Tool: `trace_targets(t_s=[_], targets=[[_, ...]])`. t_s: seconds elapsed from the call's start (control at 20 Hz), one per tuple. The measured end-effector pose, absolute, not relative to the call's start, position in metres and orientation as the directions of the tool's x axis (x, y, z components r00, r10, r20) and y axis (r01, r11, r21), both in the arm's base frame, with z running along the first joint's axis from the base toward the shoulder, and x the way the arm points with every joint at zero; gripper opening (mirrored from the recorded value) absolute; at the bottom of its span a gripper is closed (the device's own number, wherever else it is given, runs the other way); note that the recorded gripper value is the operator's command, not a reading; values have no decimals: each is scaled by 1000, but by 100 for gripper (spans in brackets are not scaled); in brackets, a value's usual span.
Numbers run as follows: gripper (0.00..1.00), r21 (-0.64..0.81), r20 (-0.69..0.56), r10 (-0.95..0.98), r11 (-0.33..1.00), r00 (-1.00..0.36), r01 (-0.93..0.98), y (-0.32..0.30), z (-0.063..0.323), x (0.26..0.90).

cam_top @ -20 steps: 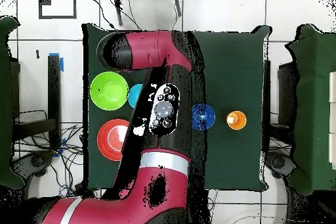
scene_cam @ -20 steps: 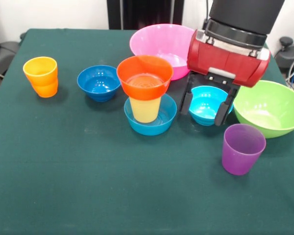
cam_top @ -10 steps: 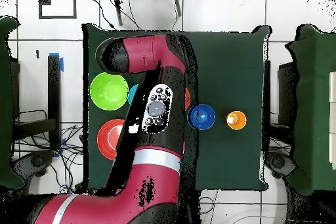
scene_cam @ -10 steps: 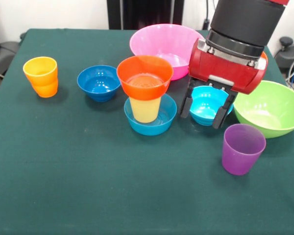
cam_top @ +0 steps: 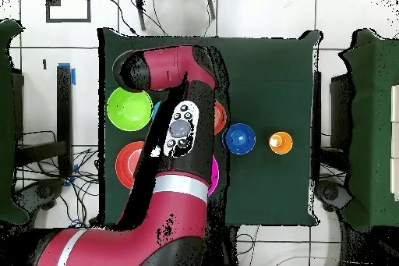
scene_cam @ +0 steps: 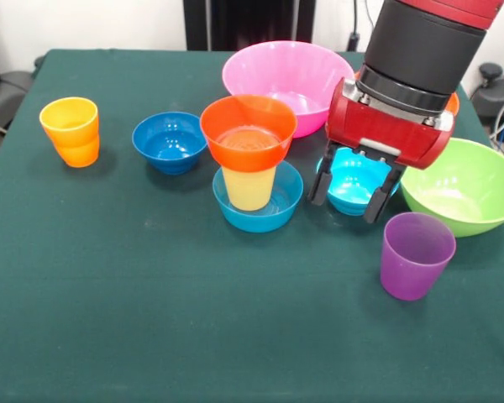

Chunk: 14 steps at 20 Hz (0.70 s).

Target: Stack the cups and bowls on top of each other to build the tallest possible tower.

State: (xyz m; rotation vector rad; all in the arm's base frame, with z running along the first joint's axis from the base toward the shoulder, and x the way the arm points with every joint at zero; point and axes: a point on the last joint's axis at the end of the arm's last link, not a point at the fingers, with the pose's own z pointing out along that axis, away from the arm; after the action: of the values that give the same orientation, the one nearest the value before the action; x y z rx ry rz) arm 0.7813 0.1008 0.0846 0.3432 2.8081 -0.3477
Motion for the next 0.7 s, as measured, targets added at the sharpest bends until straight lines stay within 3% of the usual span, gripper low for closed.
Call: trace_targets(t_s=[0.7], targets=[[100, -207, -305, 200, 940, -931, 270, 103, 84, 776]])
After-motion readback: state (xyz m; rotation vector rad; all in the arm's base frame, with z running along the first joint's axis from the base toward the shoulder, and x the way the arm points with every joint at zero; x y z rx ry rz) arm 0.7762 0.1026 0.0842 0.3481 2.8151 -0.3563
